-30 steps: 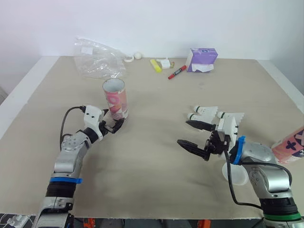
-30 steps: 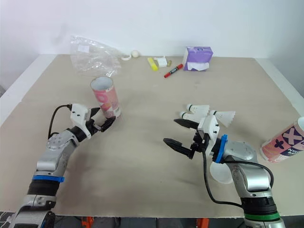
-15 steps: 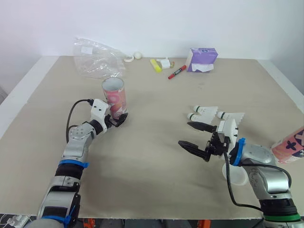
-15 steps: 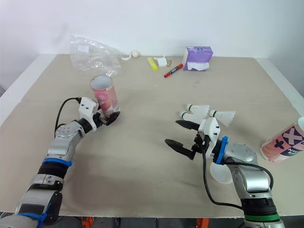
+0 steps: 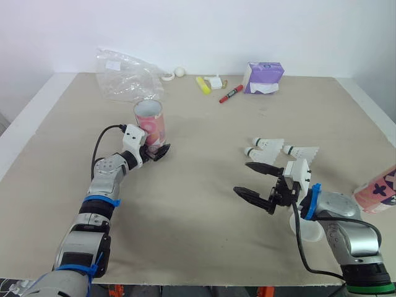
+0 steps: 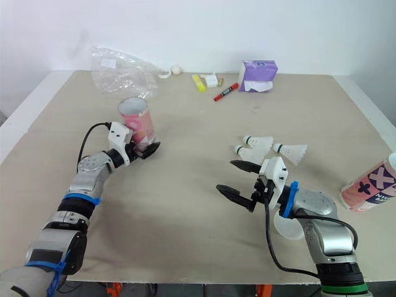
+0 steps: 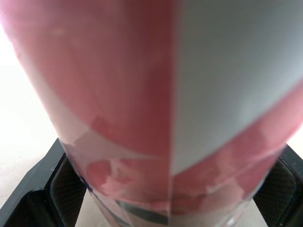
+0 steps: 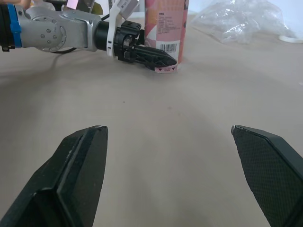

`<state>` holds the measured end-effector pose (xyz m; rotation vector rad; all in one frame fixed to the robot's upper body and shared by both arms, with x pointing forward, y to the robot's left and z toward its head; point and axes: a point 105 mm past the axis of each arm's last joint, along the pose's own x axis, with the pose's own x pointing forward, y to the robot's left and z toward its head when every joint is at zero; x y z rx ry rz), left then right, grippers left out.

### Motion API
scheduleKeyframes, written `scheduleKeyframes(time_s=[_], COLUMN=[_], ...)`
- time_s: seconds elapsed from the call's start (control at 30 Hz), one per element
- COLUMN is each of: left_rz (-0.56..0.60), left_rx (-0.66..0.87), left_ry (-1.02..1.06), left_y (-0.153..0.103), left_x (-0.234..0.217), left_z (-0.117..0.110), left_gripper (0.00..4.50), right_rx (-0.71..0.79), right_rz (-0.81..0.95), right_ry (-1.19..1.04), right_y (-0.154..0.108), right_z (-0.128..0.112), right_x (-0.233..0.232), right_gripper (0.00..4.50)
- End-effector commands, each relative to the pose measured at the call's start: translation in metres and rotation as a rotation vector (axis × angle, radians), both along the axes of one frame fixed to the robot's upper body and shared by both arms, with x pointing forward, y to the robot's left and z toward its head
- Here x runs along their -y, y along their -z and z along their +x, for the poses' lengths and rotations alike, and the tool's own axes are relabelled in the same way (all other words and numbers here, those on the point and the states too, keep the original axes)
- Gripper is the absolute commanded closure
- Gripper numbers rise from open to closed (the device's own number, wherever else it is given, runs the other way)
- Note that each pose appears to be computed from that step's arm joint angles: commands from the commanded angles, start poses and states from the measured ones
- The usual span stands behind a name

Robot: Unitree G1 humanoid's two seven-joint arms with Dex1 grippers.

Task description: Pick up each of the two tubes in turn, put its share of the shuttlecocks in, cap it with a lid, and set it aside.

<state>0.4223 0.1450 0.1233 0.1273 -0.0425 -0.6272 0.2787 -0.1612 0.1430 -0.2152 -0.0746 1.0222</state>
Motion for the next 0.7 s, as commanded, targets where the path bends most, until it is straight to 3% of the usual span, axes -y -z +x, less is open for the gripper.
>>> scheduleKeyframes(time_s=[0.03,0.17,0.53,0.7], left_rz=[0.000,-0.001,0.020,0.086], left_rx=[0.064,0.079,0.097,0.138], left_ry=[0.015,0.013,0.018,0.068], left_y=[-0.0158,-0.0181,-0.0178,-0.0199], left_x=[-0.0002,-0.0001,-0.0001,0.0007], left_z=[0.0029,0.0038,0.0029,-0.0042], left_gripper=[0.00,0.83,0.83,0.83], right_rx=[0.062,0.062,0.060,0.059], right_rz=[0.003,0.001,0.001,0.016], right_ry=[0.002,0.002,-0.008,-0.015], right_y=[-0.0162,-0.0169,-0.0210,-0.0244], right_z=[-0.0050,-0.0068,-0.0068,-0.0081], right_x=[0.0032,0.0021,-0.0043,-0.0065], right_gripper=[0.03,0.00,0.00,0.00])
